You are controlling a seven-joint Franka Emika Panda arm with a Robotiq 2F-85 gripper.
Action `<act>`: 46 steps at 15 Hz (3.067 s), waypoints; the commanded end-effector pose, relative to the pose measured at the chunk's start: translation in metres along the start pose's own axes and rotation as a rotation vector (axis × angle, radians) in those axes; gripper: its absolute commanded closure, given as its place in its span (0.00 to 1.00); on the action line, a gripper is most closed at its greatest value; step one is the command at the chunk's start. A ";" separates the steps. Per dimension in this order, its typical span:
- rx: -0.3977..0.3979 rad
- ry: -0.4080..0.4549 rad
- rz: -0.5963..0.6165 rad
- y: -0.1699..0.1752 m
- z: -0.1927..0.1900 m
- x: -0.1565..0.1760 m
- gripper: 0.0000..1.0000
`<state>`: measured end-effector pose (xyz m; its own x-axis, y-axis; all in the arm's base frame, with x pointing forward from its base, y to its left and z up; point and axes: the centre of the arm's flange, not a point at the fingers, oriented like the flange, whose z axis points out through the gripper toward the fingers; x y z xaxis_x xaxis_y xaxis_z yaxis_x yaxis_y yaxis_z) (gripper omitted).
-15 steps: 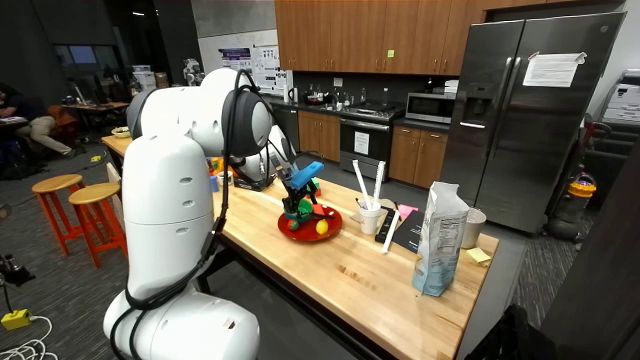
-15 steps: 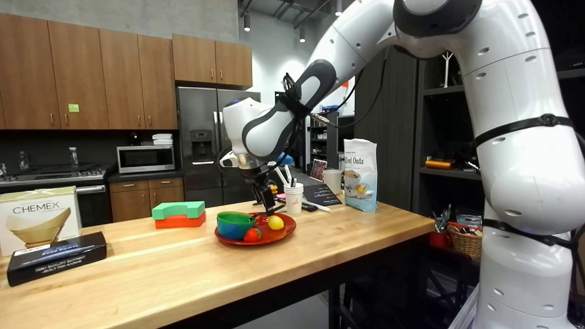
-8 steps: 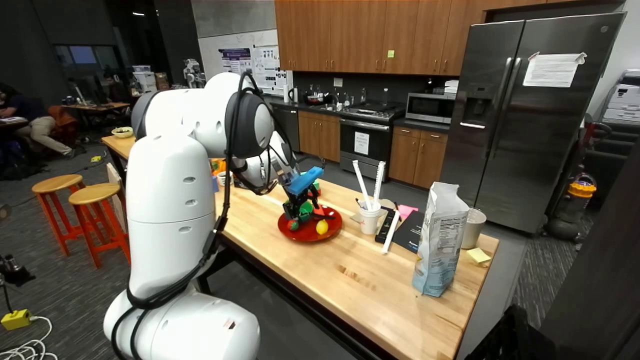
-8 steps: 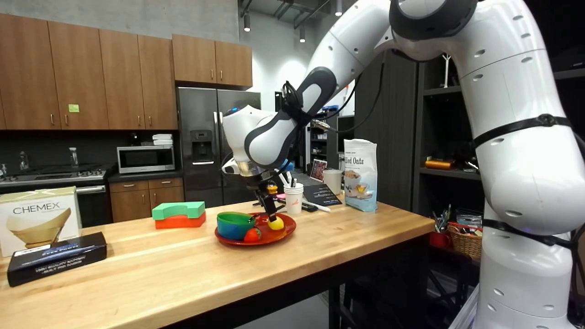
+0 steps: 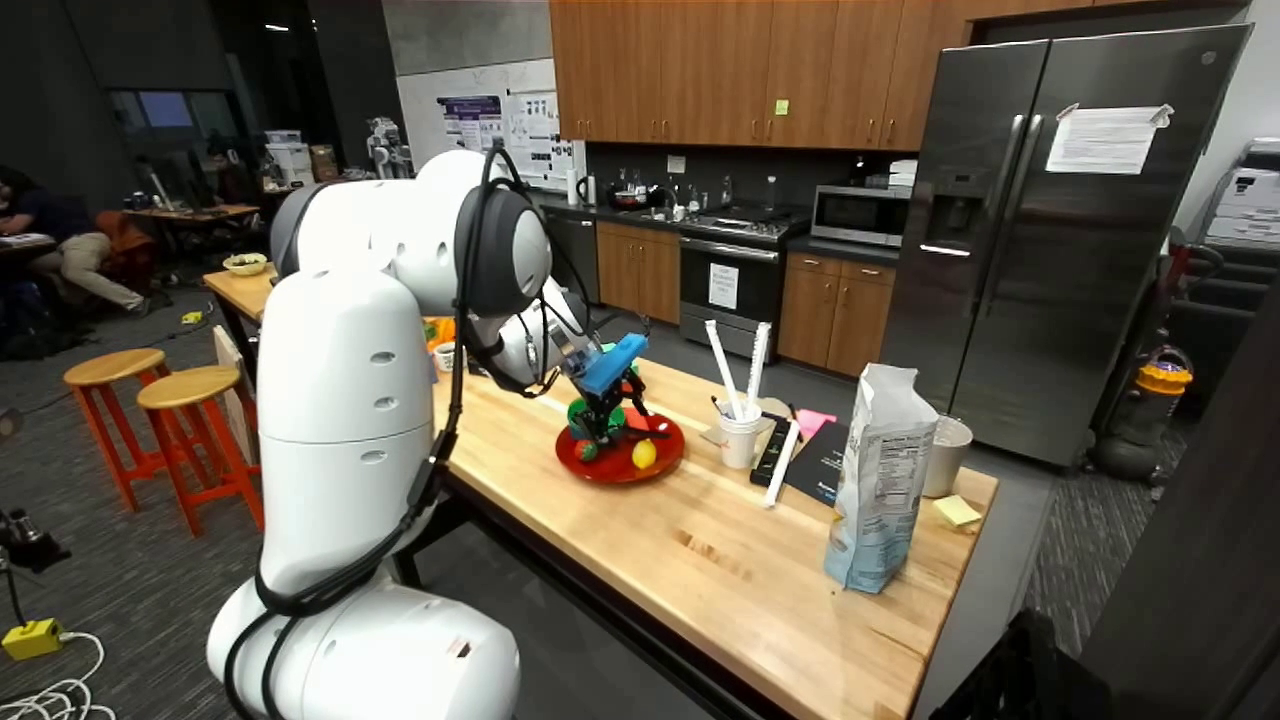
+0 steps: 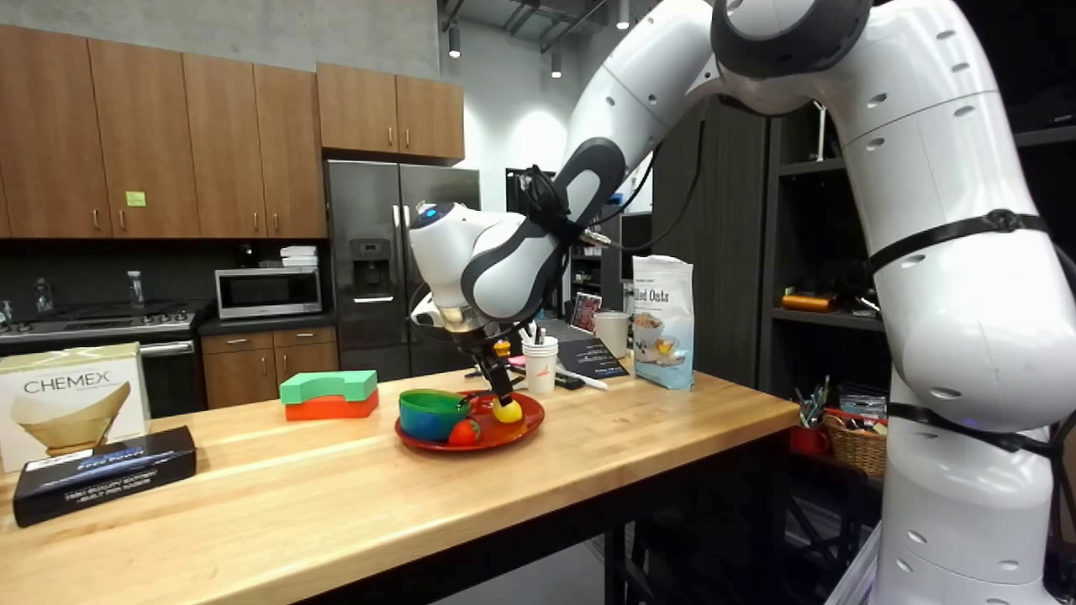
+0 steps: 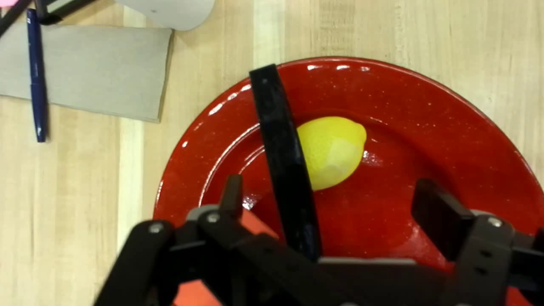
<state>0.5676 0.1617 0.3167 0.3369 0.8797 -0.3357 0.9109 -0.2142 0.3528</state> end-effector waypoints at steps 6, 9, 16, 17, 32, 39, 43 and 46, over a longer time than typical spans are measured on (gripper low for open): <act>-0.053 0.021 0.040 -0.005 0.005 -0.001 0.26; -0.061 0.041 0.047 -0.005 0.004 0.000 0.42; -0.060 0.054 0.070 -0.008 0.005 0.002 0.95; -0.060 0.053 0.073 -0.008 0.005 0.002 1.00; -0.130 -0.018 0.138 -0.008 0.005 0.000 0.99; -0.174 -0.127 0.176 -0.011 0.010 -0.004 0.99; -0.172 -0.139 0.197 -0.014 0.011 -0.004 0.99; -0.177 -0.140 0.201 -0.015 0.009 -0.003 0.99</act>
<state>0.5586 0.1589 0.3047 0.5345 0.7690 -0.3507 0.7840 -0.2961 0.5455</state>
